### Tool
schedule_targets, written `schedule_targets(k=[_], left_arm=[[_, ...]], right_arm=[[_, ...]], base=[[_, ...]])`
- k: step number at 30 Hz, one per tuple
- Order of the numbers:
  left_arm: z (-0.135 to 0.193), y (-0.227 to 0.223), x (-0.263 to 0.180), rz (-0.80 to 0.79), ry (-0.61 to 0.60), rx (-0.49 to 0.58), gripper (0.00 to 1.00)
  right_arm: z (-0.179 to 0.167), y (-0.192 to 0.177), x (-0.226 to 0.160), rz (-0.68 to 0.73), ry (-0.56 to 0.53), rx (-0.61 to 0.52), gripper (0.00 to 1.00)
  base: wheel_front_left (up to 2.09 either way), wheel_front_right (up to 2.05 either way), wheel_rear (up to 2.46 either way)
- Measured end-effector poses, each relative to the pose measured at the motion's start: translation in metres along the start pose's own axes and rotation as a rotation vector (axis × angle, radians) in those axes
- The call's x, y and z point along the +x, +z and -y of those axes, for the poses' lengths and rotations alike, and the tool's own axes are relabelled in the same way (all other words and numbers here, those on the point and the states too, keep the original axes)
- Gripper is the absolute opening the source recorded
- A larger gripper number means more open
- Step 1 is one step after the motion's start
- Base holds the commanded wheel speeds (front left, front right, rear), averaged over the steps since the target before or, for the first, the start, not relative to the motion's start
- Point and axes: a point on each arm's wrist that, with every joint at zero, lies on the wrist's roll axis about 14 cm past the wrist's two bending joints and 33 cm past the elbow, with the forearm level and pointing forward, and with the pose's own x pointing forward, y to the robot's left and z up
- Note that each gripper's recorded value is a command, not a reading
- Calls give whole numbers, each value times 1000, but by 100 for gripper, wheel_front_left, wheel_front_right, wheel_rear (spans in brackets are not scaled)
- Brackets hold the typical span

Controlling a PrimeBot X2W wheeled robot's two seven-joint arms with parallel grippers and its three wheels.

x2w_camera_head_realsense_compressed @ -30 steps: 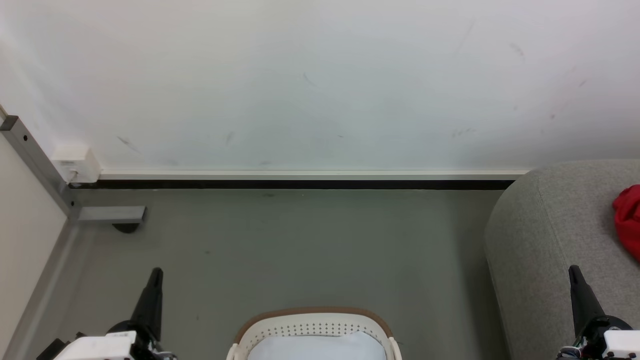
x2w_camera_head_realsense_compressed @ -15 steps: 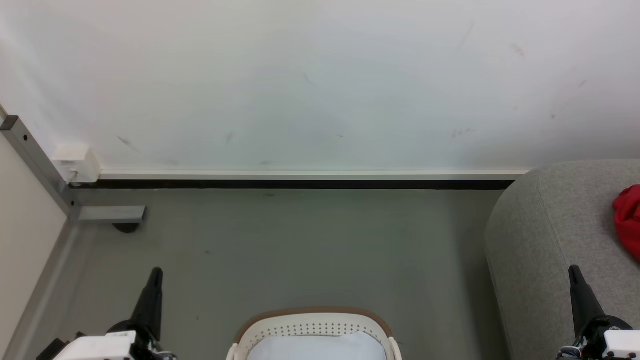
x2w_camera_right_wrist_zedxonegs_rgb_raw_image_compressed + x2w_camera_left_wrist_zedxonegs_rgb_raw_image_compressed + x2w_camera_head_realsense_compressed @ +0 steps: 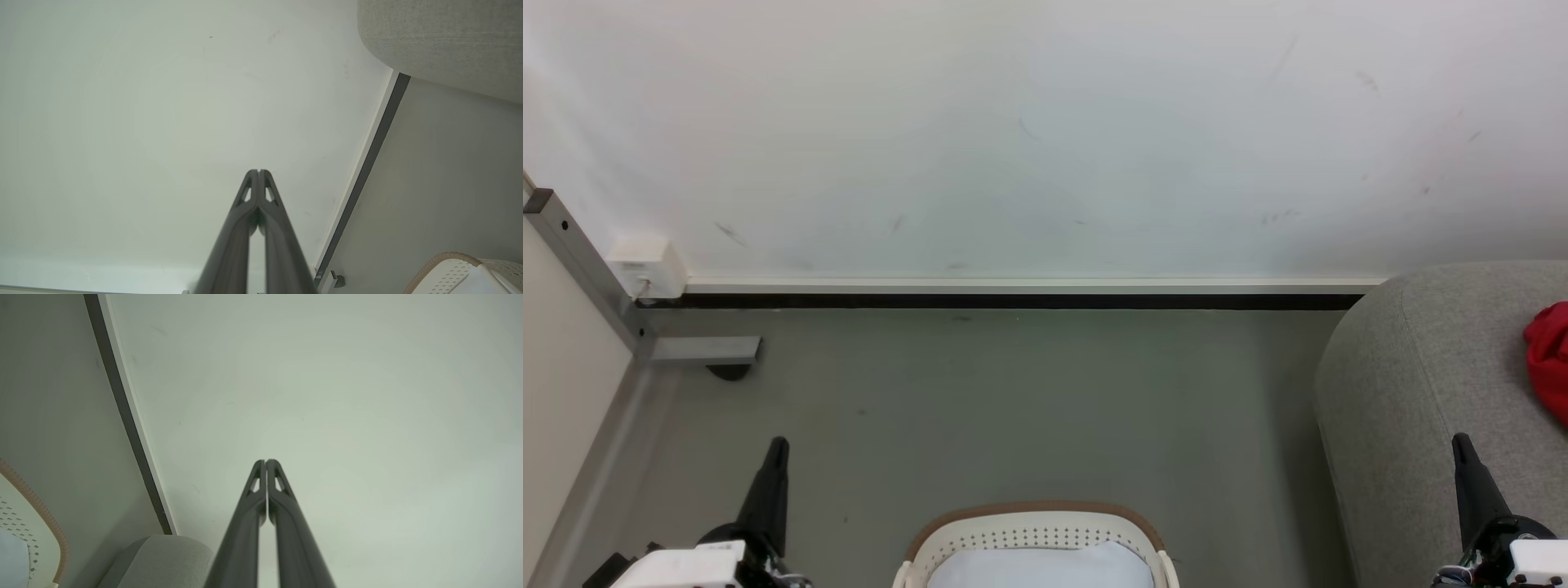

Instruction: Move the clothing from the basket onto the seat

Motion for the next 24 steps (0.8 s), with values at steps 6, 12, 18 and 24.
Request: schedule_targets(k=[6, 12, 18, 24], left_arm=[[0, 0, 0, 0, 0, 0, 0], [0, 0, 0, 0, 0, 0, 0], [0, 0, 0, 0, 0, 0, 0], [0, 0, 0, 0, 0, 0, 0]], right_arm=[[0, 0, 0, 0, 0, -1, 0], [0, 0, 0, 0, 0, -2, 0], [0, 0, 0, 1, 0, -1, 0], [0, 0, 0, -2, 0, -1, 0]], base=[[0, 0, 0], [0, 0, 0], [0, 0, 0], [0, 0, 0]])
